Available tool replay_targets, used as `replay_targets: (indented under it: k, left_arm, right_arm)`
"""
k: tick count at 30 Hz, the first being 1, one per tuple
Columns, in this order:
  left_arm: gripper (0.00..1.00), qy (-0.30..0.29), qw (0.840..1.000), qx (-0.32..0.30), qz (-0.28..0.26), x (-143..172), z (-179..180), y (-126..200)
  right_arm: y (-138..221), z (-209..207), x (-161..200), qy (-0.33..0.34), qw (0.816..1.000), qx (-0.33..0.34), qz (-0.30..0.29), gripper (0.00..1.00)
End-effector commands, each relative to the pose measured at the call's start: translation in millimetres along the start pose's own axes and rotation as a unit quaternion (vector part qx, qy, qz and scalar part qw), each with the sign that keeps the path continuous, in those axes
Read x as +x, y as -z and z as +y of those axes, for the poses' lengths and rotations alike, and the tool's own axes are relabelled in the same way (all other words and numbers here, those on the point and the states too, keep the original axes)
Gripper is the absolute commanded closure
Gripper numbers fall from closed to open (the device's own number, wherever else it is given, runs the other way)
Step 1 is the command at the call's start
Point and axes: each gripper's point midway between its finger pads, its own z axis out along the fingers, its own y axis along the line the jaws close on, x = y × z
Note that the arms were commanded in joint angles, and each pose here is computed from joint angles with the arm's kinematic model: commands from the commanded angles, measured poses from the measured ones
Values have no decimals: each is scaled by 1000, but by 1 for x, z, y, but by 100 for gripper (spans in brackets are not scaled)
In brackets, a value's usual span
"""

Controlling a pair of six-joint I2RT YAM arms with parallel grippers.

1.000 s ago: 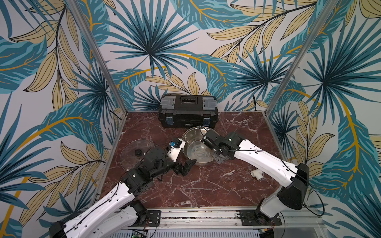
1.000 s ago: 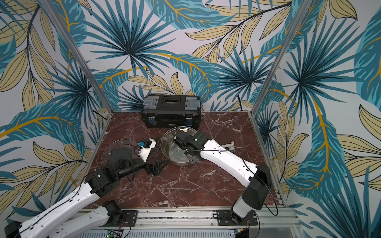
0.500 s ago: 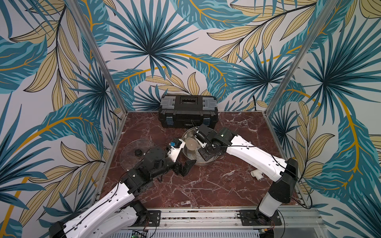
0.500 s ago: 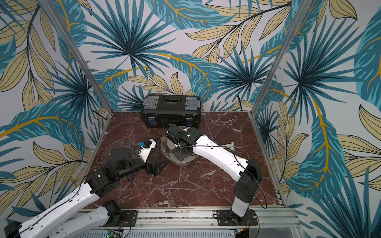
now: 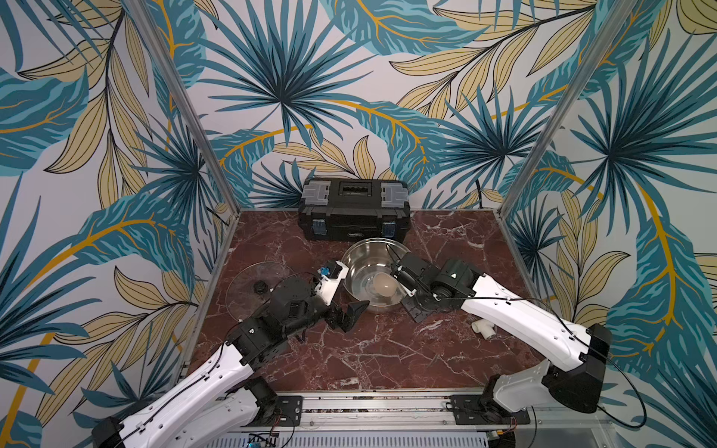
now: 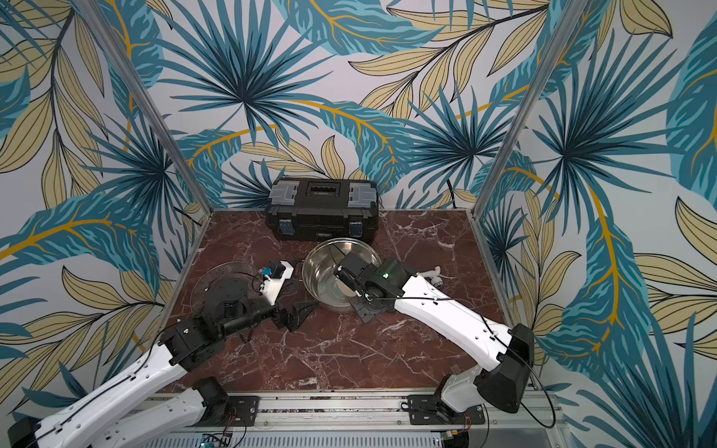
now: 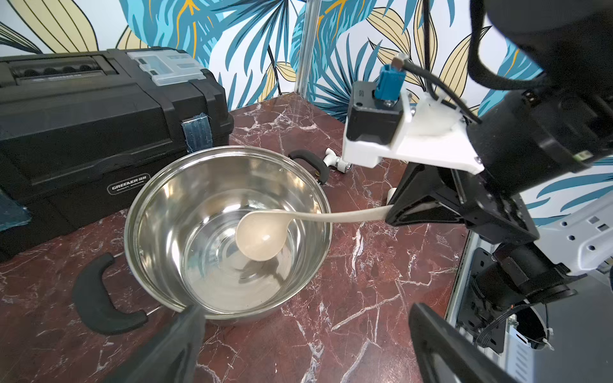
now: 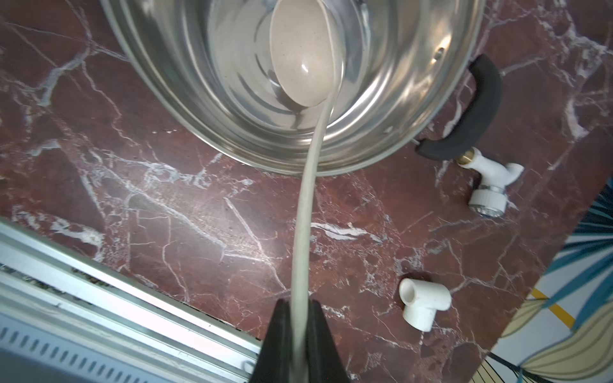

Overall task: Stir the soup with a spoon
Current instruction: Stir the soup in the pan with a stick.

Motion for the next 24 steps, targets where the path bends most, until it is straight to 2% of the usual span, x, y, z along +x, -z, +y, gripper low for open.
replay_targets:
  k: [1, 6, 10, 17, 24]
  left_arm:
    - [0, -7, 1000, 4, 2, 4, 0, -3]
    - [0, -8, 1000, 4, 0, 0, -1, -3]
    - [0, -10, 1000, 3, -1, 1, -1, -4]
    - [0, -10, 1000, 0, -1, -2, 1, -7]
    - [0, -11, 1000, -3, -2, -3, 2, -6]
  right_arm:
    - [-7, -24, 5, -10, 998, 63, 13, 100]
    - [-15, -37, -14, -29, 996, 83, 1, 100]
    - [-19, -29, -37, -26, 997, 71, -17, 100]
    - [-23, 6, -73, -17, 999, -9, -29, 100]
    - [-15, 37, -75, -2, 996, -79, -29, 100]
